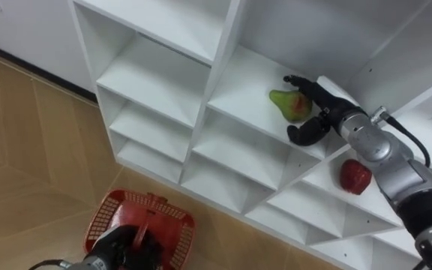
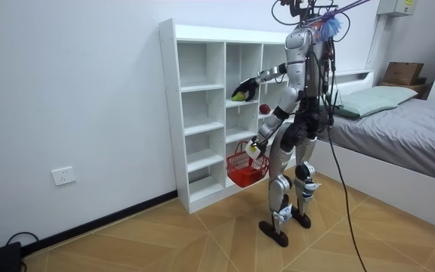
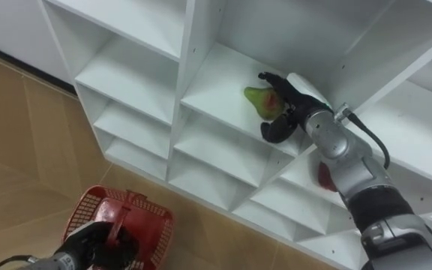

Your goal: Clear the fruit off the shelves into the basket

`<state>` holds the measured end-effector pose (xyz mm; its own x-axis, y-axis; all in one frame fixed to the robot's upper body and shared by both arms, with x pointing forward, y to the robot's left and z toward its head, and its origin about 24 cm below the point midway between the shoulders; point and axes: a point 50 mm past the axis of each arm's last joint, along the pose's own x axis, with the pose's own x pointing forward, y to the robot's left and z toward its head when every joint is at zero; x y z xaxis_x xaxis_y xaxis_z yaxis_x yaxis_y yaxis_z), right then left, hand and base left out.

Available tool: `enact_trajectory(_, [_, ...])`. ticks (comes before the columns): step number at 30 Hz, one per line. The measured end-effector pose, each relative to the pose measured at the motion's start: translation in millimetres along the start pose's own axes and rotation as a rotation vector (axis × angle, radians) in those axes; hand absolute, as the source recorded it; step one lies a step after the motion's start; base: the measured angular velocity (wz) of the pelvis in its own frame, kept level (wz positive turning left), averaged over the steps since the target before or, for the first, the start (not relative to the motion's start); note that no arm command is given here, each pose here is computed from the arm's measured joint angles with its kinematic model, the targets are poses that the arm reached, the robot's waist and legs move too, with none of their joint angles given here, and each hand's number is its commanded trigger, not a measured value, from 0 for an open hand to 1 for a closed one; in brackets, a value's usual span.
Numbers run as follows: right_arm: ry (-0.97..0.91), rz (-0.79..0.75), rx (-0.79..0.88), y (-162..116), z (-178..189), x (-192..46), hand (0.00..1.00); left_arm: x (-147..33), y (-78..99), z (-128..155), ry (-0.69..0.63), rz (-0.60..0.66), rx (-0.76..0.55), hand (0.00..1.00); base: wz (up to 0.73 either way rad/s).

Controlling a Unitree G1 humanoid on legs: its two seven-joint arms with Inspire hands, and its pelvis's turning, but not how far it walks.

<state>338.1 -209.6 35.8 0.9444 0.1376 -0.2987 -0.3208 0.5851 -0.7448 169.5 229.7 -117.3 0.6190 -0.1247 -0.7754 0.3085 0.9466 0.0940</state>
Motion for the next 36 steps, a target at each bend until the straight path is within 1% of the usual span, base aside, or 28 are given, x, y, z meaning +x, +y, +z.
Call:
enact_trajectory(7, [0.004,-0.053,-0.013,-4.3,-1.0,-0.2,1.0,1.0,-1.5,1.6,-0.001,-0.008,0.014,1.0,0.0])
enact_trajectory(21, [0.0,-0.071,-0.033,-1.0,0.1,0.1,1.0,2.2,-4.0,2.1,0.003,-0.004,0.033,1.0,0.0])
enact_trajectory(36, [-0.001,-0.075,-0.002,0.9,-0.1,0.2,1.0,2.4,-4.5,1.3,0.008,0.007,0.044,1.0,0.0])
